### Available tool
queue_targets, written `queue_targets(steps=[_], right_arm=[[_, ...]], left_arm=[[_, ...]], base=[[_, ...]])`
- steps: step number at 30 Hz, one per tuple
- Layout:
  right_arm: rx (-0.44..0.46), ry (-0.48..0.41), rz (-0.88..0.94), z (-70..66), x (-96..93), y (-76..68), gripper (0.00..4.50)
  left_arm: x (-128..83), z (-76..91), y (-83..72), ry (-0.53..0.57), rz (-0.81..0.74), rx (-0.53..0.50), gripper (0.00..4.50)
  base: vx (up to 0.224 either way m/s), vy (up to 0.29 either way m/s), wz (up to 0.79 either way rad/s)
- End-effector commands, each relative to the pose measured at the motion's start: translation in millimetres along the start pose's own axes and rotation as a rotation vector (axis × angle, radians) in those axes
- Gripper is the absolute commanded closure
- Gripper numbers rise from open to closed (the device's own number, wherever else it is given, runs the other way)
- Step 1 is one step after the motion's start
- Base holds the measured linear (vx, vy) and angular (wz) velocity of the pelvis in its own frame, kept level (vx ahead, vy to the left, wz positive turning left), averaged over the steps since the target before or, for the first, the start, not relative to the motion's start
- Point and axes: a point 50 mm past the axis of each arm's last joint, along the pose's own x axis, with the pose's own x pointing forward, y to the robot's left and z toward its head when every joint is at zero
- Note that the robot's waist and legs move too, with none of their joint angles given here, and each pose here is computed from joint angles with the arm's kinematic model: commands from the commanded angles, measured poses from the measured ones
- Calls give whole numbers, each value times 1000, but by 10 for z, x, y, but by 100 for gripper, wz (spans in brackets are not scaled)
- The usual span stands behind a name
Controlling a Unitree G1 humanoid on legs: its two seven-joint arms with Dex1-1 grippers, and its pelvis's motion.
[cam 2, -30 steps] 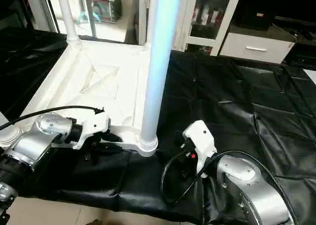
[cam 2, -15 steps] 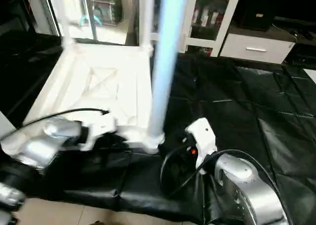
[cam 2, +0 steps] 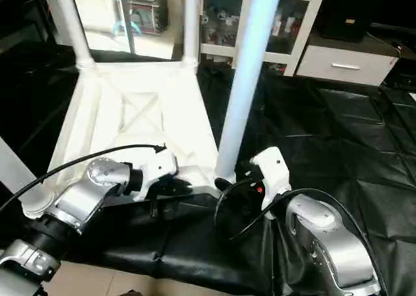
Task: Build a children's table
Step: Rotate table base, then rotate leg to tighten
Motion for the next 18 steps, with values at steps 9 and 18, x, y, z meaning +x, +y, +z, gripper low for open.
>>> queue_targets(steps=[9, 18], right_arm=[[-34, -61, 39, 47, 139, -133, 42], [-73, 3, 203, -89, 213, -184, 71]], left_arm=[[145, 14, -104, -19, -62, -4, 448], [154, 2, -75, -1, -52, -1, 450]], base=[[0, 0, 0], [0, 0, 0]])
